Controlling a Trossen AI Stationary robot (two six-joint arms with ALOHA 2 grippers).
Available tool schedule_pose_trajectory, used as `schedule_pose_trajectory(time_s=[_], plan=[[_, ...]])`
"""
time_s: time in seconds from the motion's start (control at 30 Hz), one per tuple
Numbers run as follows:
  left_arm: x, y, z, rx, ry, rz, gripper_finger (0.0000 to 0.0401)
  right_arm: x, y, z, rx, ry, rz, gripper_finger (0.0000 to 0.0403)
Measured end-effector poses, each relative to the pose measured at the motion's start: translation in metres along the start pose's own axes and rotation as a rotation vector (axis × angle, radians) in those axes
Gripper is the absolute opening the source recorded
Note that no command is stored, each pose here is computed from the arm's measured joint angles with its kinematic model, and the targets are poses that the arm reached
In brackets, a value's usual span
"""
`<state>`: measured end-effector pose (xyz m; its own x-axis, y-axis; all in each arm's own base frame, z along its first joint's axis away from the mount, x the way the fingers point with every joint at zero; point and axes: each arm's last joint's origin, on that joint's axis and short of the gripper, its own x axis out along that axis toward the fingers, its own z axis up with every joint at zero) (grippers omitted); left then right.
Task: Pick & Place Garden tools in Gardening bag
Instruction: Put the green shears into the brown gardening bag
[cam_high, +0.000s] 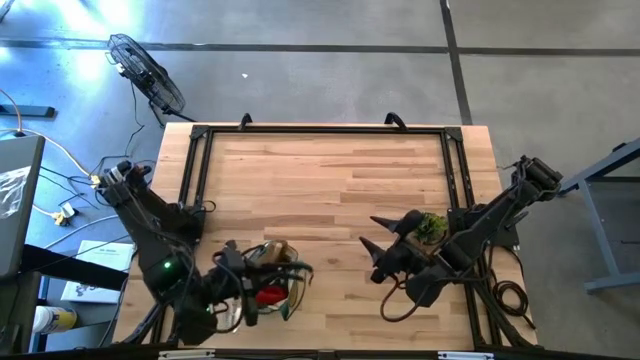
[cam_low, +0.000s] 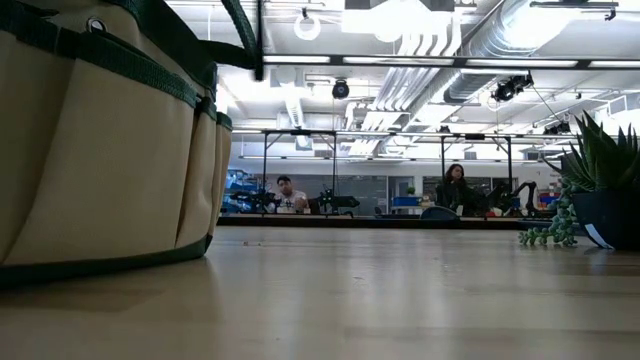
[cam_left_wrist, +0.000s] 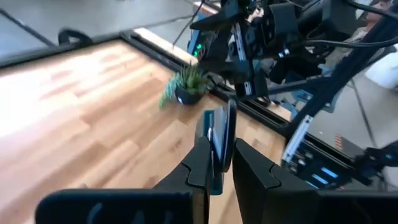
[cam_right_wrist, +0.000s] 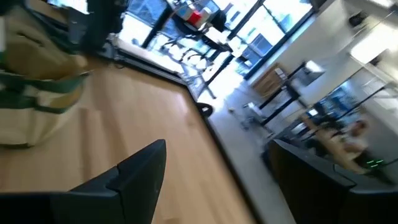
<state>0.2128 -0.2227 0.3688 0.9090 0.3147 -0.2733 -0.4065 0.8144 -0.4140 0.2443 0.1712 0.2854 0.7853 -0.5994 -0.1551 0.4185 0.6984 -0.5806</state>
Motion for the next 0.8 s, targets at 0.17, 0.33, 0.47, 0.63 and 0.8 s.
schedule_pose_trajectory(time_s=[0.17,0.33,0.47,0.63,0.8], plan=[[-0.012,0.001,-0.008,-0.017,0.028,-0.011,0.0035,-0.001,0.003,-0.005,0.084,0.027,0.103,0.0277],[-0.037,0.010,-0.010,-0.054,0.071,-0.019,0.0032,-0.001,0.006,-0.006,0.143,0.045,0.218,0.0277],[-0.052,0.022,-0.015,-0.040,0.107,0.011,0.0023,-0.002,0.008,-0.005,0.169,0.050,0.264,0.0277],[-0.052,0.036,-0.016,-0.070,0.158,0.099,0.0003,-0.002,0.008,0.000,0.215,0.030,0.270,0.0277],[-0.049,0.039,-0.016,-0.033,0.173,0.123,0.0003,-0.002,0.009,0.002,0.238,0.018,0.295,0.0277]])
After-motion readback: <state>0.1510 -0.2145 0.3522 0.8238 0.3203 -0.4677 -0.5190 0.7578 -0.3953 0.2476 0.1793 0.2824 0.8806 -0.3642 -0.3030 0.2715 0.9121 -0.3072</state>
